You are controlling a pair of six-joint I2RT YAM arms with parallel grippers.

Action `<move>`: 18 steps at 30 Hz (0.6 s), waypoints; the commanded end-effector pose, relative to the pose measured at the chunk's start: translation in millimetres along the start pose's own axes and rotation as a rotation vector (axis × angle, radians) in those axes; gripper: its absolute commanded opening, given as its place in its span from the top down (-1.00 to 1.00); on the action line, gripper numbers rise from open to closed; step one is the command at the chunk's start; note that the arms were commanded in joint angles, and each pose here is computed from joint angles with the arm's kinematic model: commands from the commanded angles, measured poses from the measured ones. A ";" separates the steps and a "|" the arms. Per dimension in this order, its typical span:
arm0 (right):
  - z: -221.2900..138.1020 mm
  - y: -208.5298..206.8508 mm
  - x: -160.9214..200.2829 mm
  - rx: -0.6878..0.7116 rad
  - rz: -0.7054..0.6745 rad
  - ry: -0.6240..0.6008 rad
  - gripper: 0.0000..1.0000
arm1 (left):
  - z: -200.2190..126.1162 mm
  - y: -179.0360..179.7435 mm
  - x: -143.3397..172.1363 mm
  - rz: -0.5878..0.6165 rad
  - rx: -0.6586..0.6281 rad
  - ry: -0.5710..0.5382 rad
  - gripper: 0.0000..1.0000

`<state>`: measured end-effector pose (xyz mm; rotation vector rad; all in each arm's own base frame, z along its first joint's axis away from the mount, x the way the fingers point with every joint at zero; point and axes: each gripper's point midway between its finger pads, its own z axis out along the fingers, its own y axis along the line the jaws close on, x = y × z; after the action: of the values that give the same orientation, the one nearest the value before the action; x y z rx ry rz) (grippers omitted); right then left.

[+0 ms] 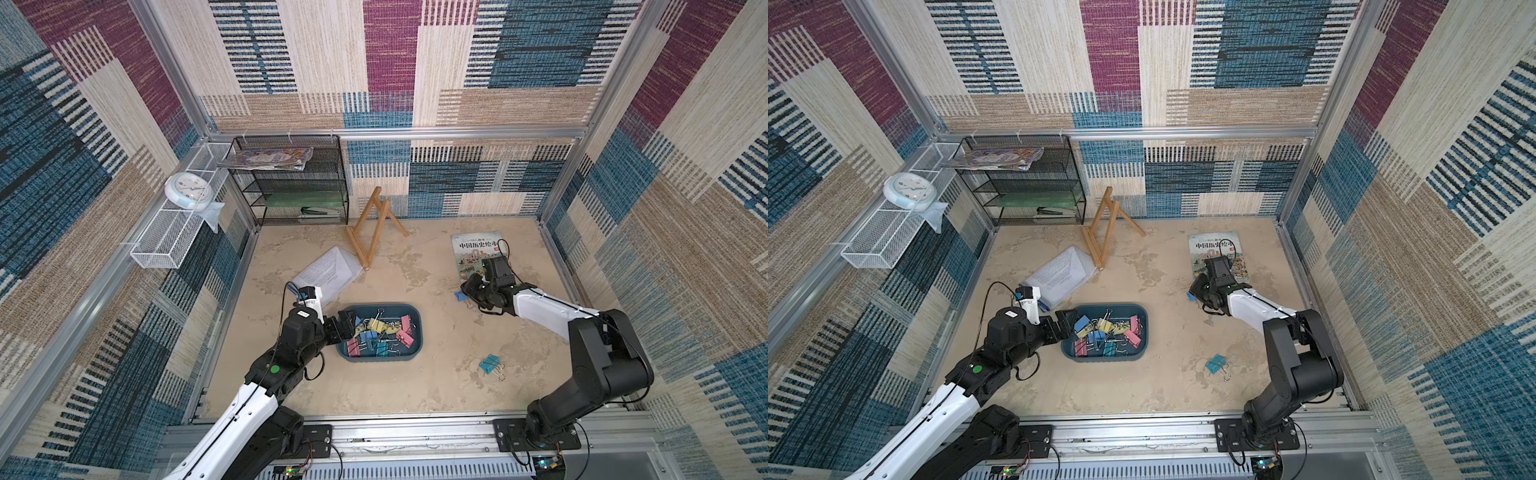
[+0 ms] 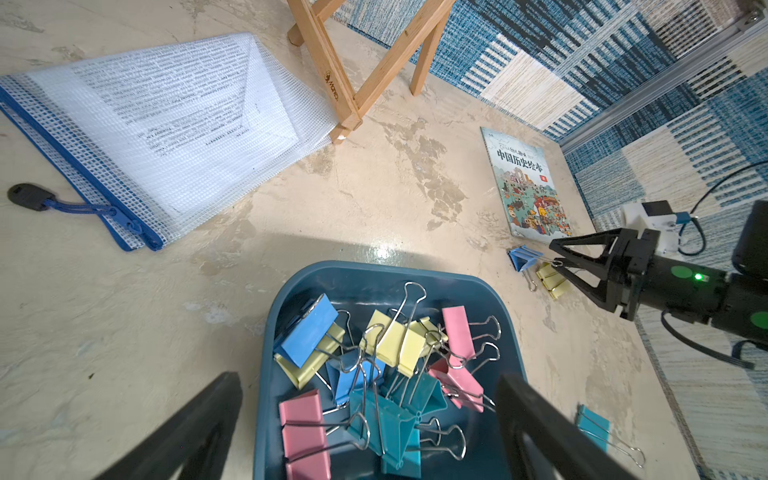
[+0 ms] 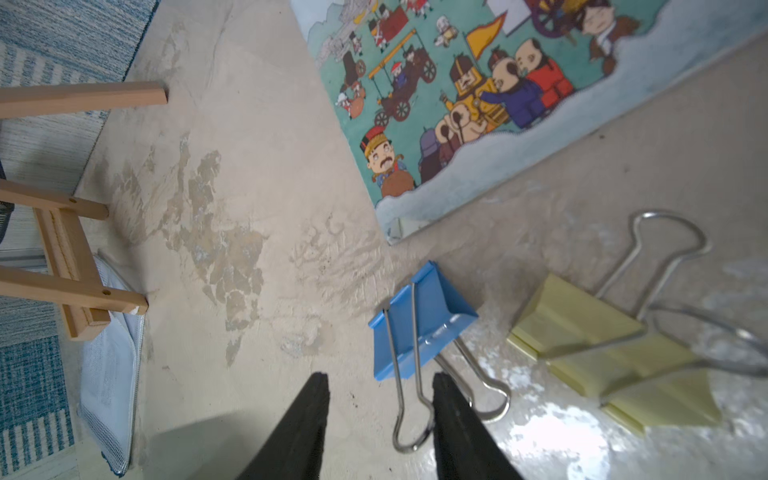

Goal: Put the binder clips in the storage box
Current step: Pick up the binder clip at the center of the board.

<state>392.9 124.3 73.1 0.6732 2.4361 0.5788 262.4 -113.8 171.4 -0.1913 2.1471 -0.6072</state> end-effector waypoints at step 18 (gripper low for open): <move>-47.4 33.2 -0.4 -0.152 -0.124 -0.030 0.98 | -0.7 -0.6 -3.7 -0.002 0.002 -0.018 -0.98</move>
<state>381.9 131.0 112.4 0.5430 2.3739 0.6534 262.5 -111.4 171.8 -0.1931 2.1433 -0.5907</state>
